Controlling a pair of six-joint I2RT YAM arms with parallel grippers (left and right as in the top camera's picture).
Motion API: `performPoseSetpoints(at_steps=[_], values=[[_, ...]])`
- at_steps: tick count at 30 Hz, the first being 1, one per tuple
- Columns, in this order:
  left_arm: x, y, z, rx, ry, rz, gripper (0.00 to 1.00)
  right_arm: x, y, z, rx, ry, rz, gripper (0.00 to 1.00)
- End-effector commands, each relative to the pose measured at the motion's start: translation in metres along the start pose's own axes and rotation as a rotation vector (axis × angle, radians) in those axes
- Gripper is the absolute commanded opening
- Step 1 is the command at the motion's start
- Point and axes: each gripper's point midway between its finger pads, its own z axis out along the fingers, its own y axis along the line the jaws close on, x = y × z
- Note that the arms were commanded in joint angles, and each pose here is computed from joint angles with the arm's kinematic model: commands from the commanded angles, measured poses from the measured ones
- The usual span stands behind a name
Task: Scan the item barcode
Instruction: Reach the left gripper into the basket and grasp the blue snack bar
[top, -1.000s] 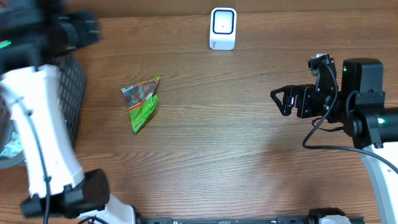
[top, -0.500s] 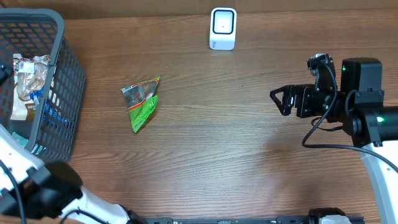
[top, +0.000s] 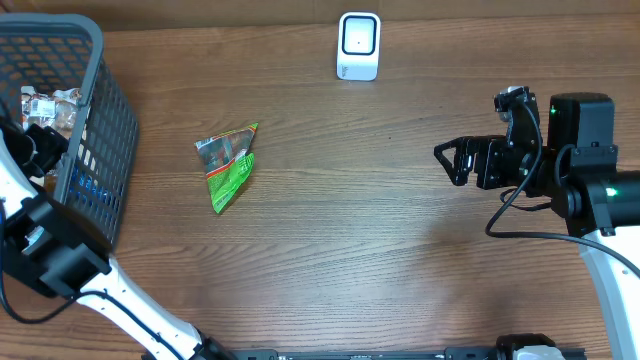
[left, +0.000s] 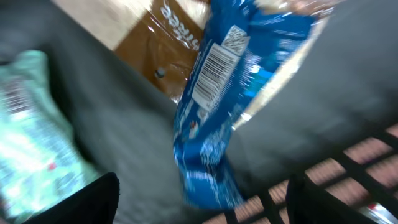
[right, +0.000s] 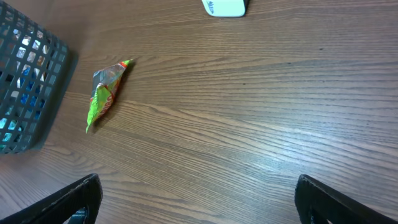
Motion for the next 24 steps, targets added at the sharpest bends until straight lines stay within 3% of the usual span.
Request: performPoseSetpoints(at_steps=[1, 9, 16, 18, 19, 20, 21, 24], values=[[0.002, 0.000, 0.029, -0.017, 0.057, -0.006, 0.75, -0.011, 0.008, -0.007, -0.013, -0.032, -0.016, 0.99], [0.002, -0.002, 0.071, -0.034, 0.107, -0.001, 0.61, -0.011, 0.008, -0.007, -0.013, -0.031, -0.016, 0.99], [-0.001, -0.009, 0.075, -0.043, 0.088, 0.018, 0.55, -0.011, 0.008, -0.007, -0.013, -0.031, -0.016, 0.99], [0.000, -0.012, 0.075, -0.045, 0.088, 0.026, 0.45, -0.011, 0.008, -0.007, -0.013, -0.032, -0.016, 0.99], [0.000, -0.014, 0.075, -0.046, 0.087, 0.030, 0.36, -0.011, 0.008, -0.007, -0.013, -0.032, -0.016, 0.99], [0.001, -0.015, 0.075, -0.047, 0.088, 0.033, 0.16, -0.011, 0.008, -0.007, -0.013, -0.031, -0.016, 0.99], [0.002, -0.017, 0.075, -0.047, 0.093, 0.037, 0.04, -0.011, 0.008, -0.007, -0.013, -0.031, -0.016, 0.99], [0.003, -0.017, 0.066, -0.044, 0.089, 0.037, 0.04, -0.011, 0.008, -0.007, -0.013, -0.031, -0.016, 0.99]])
